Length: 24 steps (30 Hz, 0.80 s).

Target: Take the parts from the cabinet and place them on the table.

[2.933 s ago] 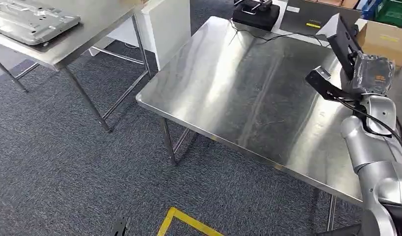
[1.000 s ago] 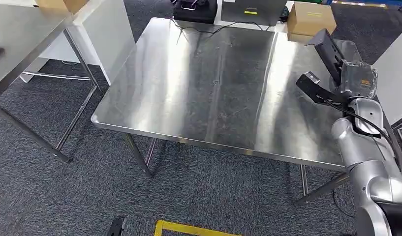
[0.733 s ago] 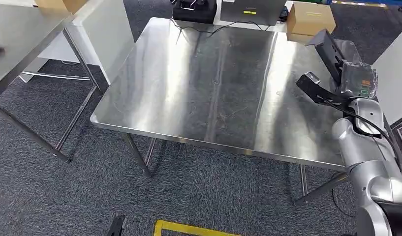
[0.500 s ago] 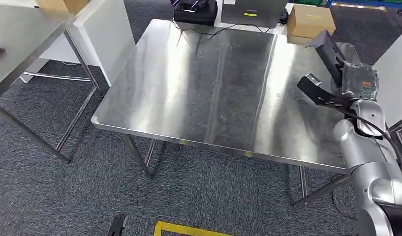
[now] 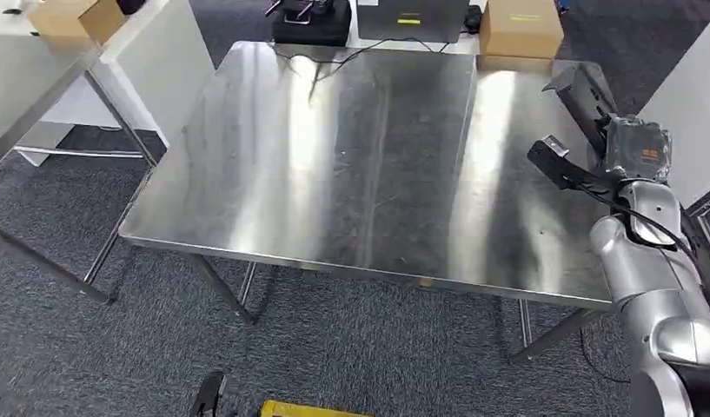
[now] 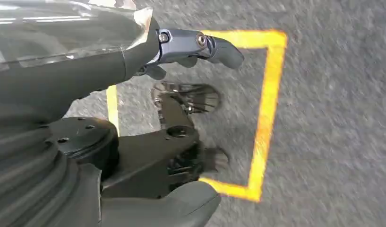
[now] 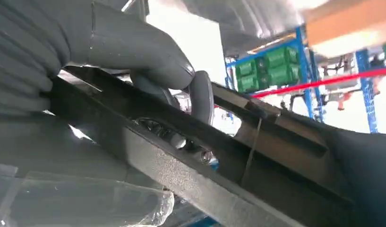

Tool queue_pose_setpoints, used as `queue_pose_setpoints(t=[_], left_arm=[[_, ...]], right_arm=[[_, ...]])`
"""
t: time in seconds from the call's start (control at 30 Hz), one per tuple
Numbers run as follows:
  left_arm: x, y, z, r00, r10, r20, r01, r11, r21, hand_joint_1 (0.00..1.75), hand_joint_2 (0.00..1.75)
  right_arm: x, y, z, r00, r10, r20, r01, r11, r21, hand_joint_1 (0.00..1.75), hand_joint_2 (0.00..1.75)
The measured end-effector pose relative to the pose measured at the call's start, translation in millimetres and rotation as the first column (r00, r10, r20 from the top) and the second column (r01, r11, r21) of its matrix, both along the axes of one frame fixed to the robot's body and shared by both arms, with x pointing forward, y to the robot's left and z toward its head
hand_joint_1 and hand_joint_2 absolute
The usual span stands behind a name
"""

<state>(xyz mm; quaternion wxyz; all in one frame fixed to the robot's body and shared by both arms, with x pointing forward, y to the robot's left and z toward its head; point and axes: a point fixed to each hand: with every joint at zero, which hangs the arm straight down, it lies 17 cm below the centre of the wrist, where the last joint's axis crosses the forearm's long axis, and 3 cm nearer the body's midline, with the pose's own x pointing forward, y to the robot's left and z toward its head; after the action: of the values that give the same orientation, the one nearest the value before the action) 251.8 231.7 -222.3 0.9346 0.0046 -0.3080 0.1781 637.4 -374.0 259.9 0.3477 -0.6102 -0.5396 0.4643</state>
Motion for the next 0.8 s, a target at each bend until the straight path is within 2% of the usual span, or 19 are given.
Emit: queue_pose_setpoints(t=[0.53, 0.8], left_arm=[[3.6, 3.9, 1.2, 1.000, 0.001, 0.005, -0.002, 1.000, 0.007, 0.00, 1.75], [-0.9, 2.3, -1.3, 1.000, 0.003, -0.014, -0.002, 1.000, 0.008, 0.00, 1.75]], right_arm=[[-1.2, -2.4, -0.1, 1.000, -0.002, 0.006, 0.002, 1.000, 0.000, 1.75, 1.75], [4.5, 0.1, -18.9, 0.994, -0.027, -0.106, 0.024, 0.999, -0.033, 1.75, 1.75]])
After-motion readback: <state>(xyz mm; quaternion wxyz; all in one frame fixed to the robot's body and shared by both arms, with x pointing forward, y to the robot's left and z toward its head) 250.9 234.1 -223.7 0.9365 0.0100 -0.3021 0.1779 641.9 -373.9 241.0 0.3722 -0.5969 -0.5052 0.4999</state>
